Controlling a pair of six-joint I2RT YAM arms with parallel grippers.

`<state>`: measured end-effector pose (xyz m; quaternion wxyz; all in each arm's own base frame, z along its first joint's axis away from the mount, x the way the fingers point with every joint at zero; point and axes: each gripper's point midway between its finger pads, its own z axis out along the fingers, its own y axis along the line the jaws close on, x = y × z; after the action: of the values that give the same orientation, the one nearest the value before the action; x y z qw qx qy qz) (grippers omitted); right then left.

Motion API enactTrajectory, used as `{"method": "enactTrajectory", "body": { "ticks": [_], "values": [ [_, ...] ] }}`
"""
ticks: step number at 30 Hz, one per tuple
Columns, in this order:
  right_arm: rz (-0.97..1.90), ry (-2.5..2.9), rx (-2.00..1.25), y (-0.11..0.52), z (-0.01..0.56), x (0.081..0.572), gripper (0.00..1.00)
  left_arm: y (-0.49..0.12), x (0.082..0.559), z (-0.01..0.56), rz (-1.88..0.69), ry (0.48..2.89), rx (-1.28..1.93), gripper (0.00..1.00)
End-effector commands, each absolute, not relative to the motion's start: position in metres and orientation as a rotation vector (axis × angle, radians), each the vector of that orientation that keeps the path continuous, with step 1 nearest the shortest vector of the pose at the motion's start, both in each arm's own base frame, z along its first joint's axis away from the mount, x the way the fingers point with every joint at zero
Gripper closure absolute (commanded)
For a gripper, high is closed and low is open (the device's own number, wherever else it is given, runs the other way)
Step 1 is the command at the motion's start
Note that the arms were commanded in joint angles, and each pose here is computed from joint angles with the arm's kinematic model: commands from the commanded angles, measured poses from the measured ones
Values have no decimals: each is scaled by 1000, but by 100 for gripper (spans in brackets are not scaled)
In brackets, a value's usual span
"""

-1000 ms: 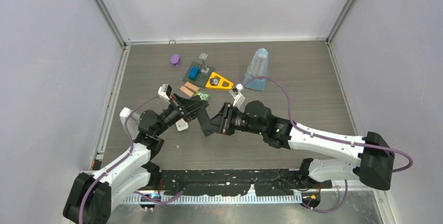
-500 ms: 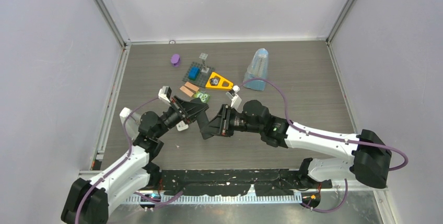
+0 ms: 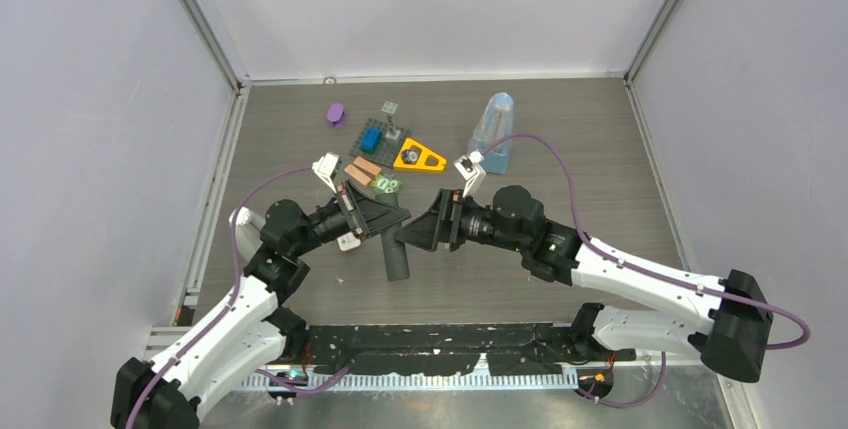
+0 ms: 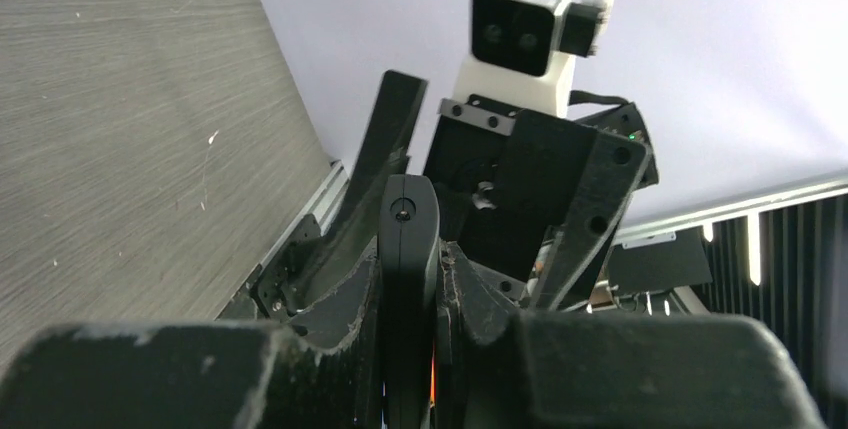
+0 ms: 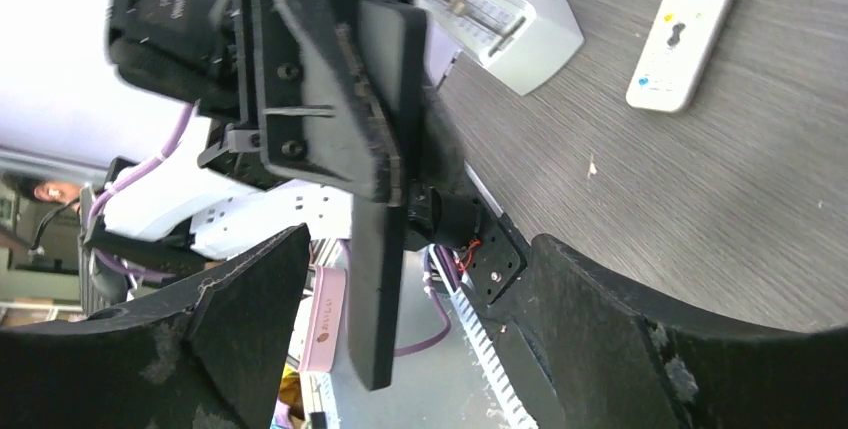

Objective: Load the batteries into the remote control
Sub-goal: Load the battery cover into the remote control, then place the remote control at the center of the board.

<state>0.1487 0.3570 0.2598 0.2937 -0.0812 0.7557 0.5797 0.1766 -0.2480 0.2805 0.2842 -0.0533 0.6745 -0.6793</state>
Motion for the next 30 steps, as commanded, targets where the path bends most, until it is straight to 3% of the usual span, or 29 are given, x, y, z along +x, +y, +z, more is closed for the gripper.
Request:
{"method": "enactTrajectory", "body": {
  "ticks": [1, 15, 17, 24, 26, 30],
  "values": [
    [1565, 1865, -398, 355, 297, 137, 14, -252, 167, 296, -1823, 1772, 12, 100],
    [1643, 1866, -458, 380, 291, 126, 32, -252, 162, 302, -1870, 1735, 30, 100],
    [1645, 1872, -447, 382, 291, 127, 39, -251, 161, 302, -1872, 1730, 28, 100],
    [1616, 1946, -412, 386, 282, 132, 81, -251, 162, 299, -1860, 1736, 31, 100],
    [1606, 1962, -398, 386, 279, 134, 92, -251, 162, 297, -1837, 1746, 48, 90],
    [1541, 2011, -377, 382, 269, 138, 95, -244, 171, 277, -1667, 1841, 44, 45]
  ]
}}
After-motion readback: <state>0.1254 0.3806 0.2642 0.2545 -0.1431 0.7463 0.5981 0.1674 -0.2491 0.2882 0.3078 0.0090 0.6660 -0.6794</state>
